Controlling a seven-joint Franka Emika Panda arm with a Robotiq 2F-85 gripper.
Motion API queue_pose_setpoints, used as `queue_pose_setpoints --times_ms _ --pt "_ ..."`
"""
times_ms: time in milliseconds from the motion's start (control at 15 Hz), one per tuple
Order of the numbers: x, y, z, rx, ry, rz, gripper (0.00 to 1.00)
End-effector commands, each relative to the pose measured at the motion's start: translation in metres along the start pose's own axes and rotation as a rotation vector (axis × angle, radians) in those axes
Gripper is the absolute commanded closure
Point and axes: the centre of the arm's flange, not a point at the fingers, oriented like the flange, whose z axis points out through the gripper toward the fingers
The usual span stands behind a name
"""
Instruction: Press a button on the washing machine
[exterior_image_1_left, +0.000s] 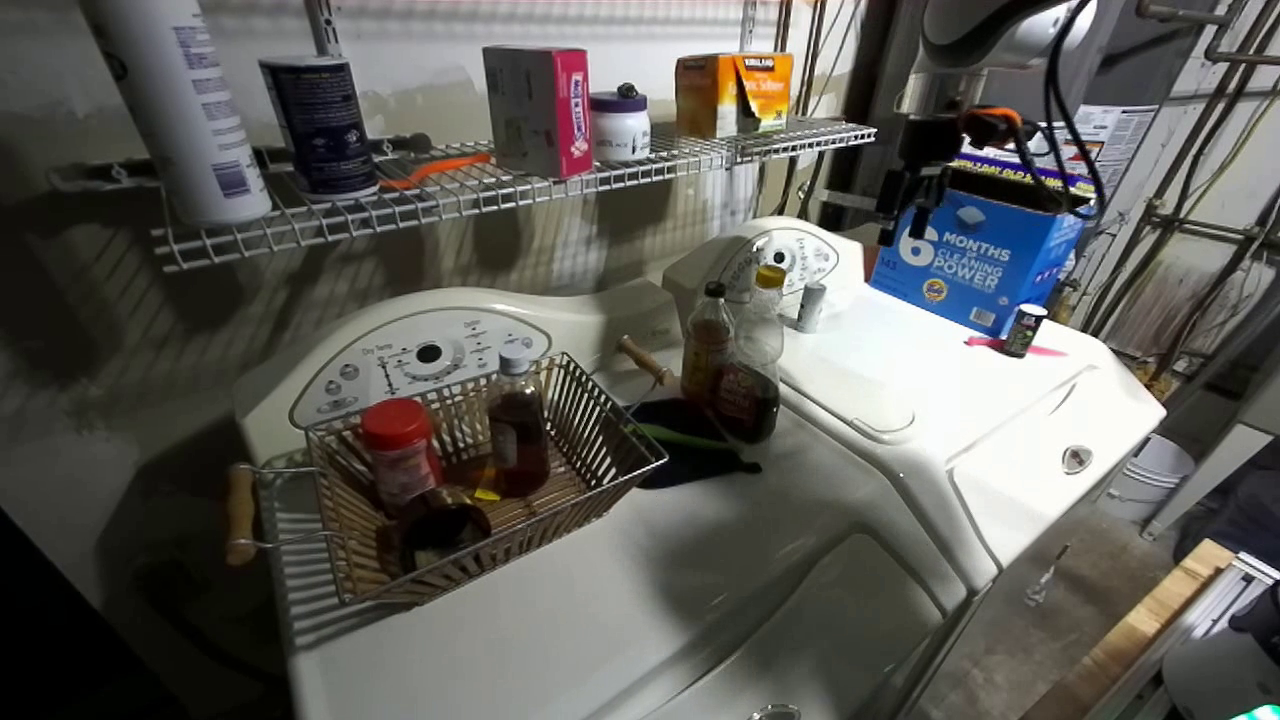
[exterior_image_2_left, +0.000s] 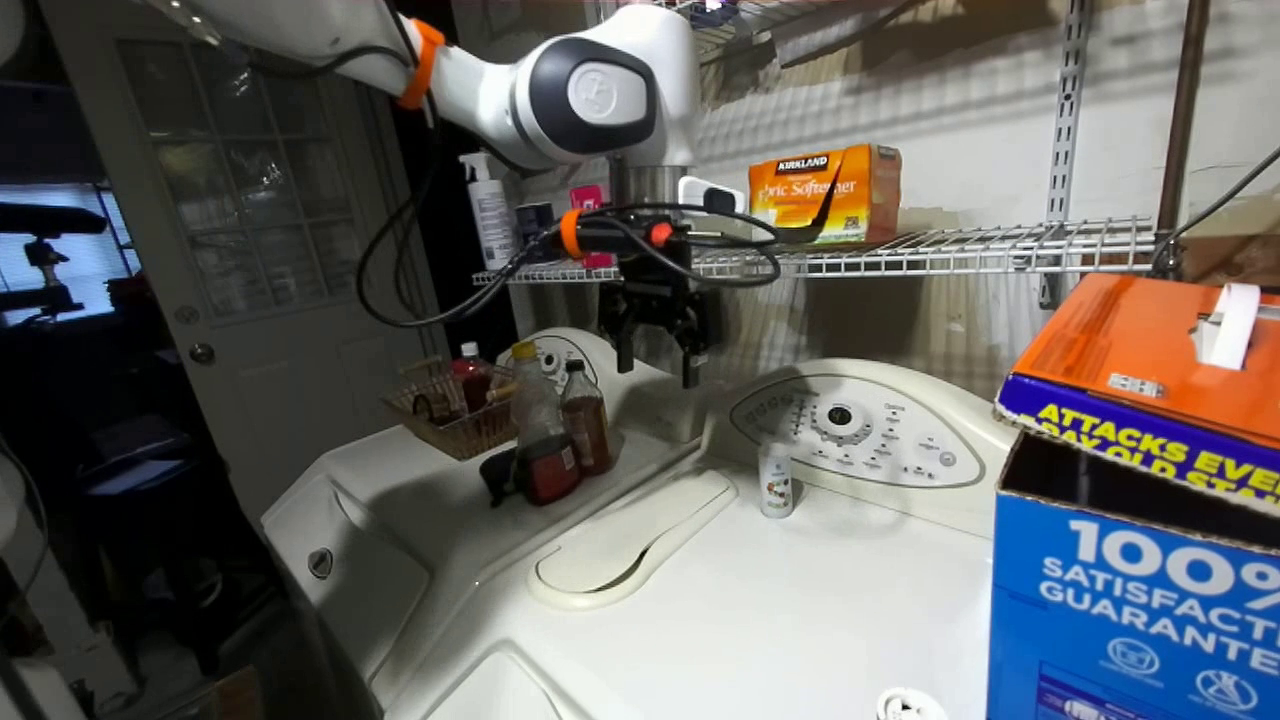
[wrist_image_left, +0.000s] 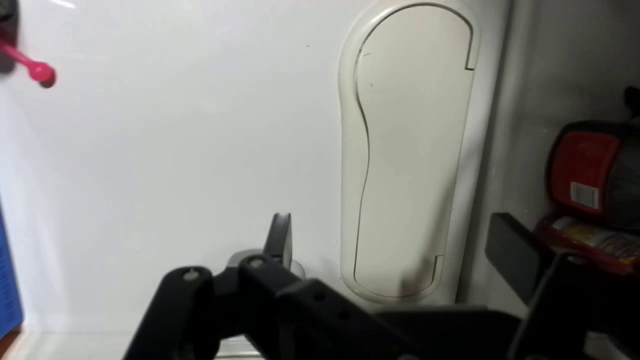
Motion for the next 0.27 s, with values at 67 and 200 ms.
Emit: queue_pose_setpoints --times_ms 67,200 --pt "-0.019 -0.002 -0.022 -0.034 0.051 -0.027 0.00" --pt "-0.020 -0.003 -0.025 -0.035 0.053 -0.027 0.00"
